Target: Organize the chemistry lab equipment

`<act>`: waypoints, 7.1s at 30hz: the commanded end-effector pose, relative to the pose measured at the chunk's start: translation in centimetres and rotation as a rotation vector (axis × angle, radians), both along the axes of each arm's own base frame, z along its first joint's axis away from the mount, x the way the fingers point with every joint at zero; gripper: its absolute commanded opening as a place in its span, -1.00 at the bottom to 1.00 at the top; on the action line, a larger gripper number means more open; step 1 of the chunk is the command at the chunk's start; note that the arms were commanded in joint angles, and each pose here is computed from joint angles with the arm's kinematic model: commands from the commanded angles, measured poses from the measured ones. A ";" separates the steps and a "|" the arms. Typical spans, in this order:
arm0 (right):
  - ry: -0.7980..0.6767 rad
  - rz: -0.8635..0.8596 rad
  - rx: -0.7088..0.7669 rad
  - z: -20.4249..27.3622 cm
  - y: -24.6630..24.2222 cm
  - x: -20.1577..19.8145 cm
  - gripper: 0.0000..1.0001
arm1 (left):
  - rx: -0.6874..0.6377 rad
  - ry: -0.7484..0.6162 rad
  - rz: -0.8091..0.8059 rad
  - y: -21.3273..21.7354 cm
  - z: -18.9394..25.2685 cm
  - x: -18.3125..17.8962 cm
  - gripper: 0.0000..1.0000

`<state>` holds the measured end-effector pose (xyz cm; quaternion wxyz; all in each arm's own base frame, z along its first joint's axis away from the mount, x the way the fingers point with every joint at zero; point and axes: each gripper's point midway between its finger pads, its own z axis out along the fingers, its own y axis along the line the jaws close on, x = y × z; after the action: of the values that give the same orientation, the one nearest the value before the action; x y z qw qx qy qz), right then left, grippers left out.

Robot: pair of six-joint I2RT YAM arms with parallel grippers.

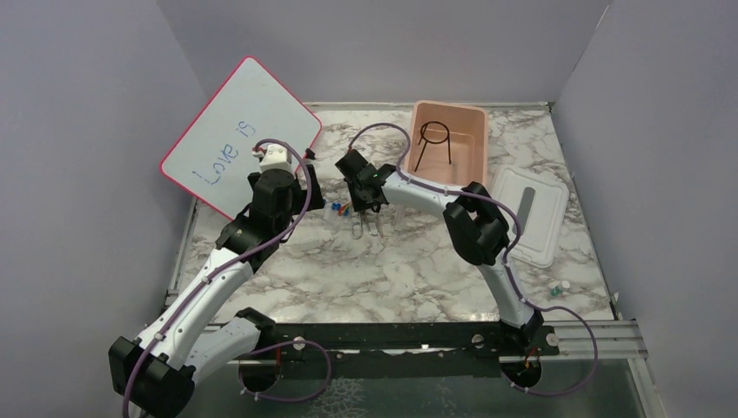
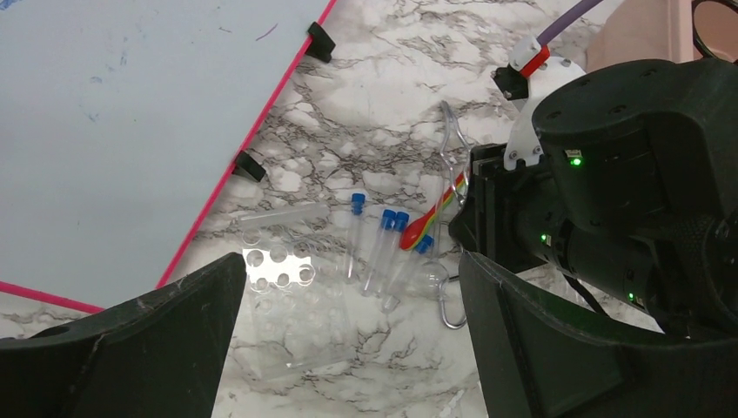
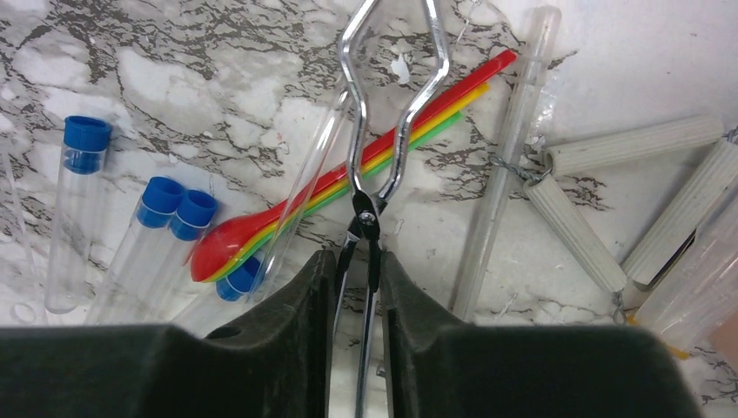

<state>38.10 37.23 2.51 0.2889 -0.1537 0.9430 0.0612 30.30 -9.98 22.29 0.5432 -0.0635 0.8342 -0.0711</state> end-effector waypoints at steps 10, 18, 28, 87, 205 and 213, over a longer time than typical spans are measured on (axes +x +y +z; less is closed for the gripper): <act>-0.076 -0.024 0.057 2.8 -0.2 1.0 -0.99 | -0.055 -0.034 -0.067 -1.1 1.2 0.3 0.89; -0.213 -0.002 0.233 12.4 0.1 0.6 -0.99 | -0.066 -0.070 -0.047 -0.5 2.0 -0.1 0.89; -0.403 -0.055 0.320 22.5 -4.0 0.4 -0.99 | -0.079 -0.086 -0.052 -0.6 2.4 -0.2 0.90; -0.187 -0.522 0.100 8.3 -26.7 7.1 -0.12 | -0.069 -0.013 -0.111 -2.1 0.2 0.4 0.90; -0.264 -0.527 0.022 10.3 -25.7 7.0 -0.85 | -0.240 -0.117 -0.349 -7.2 3.9 0.5 0.90; -0.204 -0.530 -0.056 6.6 -27.1 7.3 -0.79 | -0.240 -0.097 -0.349 -7.2 2.8 0.3 0.90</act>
<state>43.97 11.40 9.26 0.3716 0.0794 0.9243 -0.0354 30.38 -17.23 24.45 0.5374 0.0183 0.8013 -0.2623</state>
